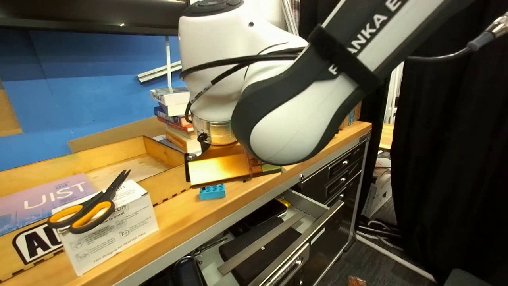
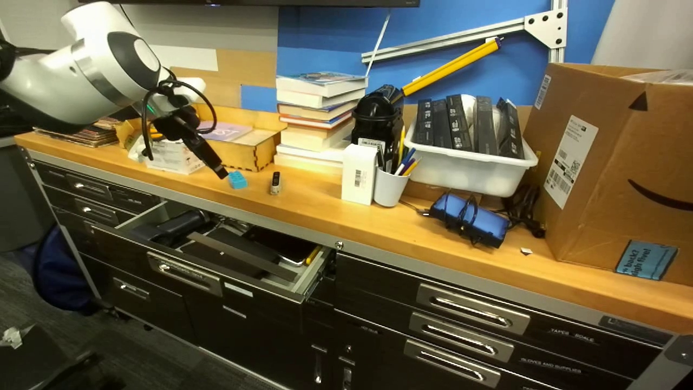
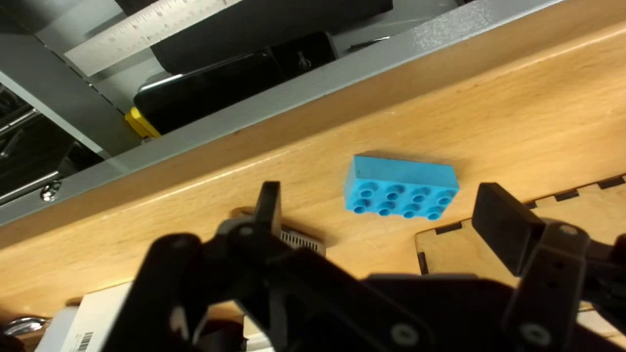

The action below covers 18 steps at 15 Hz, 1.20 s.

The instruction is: Put the blue object in the drawer and close the drawer

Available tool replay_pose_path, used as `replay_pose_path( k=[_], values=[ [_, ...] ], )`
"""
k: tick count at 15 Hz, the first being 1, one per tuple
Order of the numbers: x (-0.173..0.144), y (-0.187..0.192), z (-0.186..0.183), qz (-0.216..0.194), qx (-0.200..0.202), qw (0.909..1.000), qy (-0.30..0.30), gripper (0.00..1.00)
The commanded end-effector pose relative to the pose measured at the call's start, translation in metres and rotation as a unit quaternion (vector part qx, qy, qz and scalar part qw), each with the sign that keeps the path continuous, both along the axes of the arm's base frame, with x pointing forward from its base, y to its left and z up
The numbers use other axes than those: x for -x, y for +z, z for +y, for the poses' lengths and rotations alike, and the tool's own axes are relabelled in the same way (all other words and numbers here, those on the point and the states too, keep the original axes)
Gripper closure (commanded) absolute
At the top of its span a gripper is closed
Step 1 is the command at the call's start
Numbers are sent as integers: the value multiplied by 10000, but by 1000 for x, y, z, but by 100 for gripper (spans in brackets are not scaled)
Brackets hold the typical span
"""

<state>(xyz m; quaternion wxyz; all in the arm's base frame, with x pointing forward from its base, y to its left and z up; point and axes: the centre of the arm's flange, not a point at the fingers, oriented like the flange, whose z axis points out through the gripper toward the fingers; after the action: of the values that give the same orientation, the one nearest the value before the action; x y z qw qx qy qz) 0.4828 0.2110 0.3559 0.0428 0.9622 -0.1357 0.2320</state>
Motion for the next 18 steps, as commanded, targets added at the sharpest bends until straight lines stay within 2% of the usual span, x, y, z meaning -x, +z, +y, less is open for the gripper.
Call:
replay_pose_path(
  k=[1,4,7,12,13,16,18],
  values=[
    [-38,-8,8,188,-169,9996,-96,0],
    [-55,-18,12,198,-194,9996,-107,0],
    [-72,-32,13,86,74,9997,-212,0],
    [-90,-42,18,112,148,9993,-319,0],
    [-91,-43,21,123,148,9993,-317,17],
    [-92,-43,27,175,83,9993,-334,42],
    [-90,-40,27,168,11,9991,-400,45]
  ],
)
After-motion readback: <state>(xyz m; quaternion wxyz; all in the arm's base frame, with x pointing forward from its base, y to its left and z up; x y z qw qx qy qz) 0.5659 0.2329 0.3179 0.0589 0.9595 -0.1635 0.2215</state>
